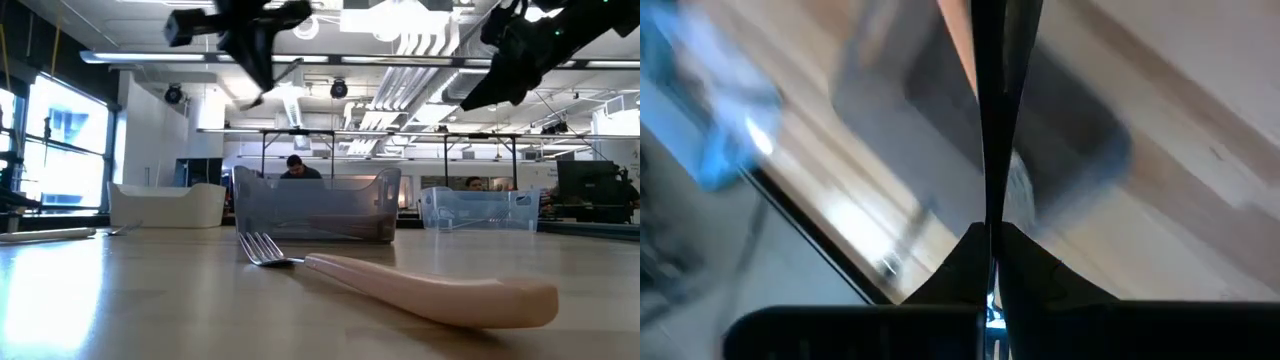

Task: Sort silverware by color (type)
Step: Put the middle black fork into the transparent bin

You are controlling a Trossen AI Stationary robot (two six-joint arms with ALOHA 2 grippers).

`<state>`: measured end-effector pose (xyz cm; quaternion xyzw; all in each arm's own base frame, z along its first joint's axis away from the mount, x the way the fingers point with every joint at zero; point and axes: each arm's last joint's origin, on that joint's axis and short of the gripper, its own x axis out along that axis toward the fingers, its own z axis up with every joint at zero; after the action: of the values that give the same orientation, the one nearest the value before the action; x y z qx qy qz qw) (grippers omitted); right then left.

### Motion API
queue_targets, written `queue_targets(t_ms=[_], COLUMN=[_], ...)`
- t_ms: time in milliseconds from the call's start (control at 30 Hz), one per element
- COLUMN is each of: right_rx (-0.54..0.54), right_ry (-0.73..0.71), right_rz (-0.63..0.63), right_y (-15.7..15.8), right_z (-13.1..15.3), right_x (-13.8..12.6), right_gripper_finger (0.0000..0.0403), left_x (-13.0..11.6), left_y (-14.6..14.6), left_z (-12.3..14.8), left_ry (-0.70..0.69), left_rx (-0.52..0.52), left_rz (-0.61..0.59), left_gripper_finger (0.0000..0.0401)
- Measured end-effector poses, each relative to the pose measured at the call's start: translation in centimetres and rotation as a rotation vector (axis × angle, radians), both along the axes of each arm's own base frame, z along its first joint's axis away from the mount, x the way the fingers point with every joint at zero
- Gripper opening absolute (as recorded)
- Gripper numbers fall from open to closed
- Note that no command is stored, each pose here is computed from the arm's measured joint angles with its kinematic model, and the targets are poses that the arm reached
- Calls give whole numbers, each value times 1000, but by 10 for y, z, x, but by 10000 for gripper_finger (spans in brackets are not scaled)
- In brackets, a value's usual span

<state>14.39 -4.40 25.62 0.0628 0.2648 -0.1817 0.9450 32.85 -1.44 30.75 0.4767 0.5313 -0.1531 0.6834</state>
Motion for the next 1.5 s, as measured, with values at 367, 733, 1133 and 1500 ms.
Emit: queue_targets(t_ms=[367,733,1133,1500], right_rx=[-25,-26,15,42], right_ry=[-22,-17,-33,-23], right_rz=[-21,-28,-54,-82], right_y=[2,2,2,2], right_z=[5,4,4,3], right_x=[-10,-10,-10,-11], right_gripper_finger=[0,0,0,0], left_x=[80,113,137,149], left_y=[-65,-139,-154,-141], left_z=[-19,-76,-144,-152], left_ry=[-25,-32,-14,-69], left_rx=[9,-127,-227,-271], left_rz=[-313,-456,-401,-286], left_gripper_finger=[0,0,0,30])
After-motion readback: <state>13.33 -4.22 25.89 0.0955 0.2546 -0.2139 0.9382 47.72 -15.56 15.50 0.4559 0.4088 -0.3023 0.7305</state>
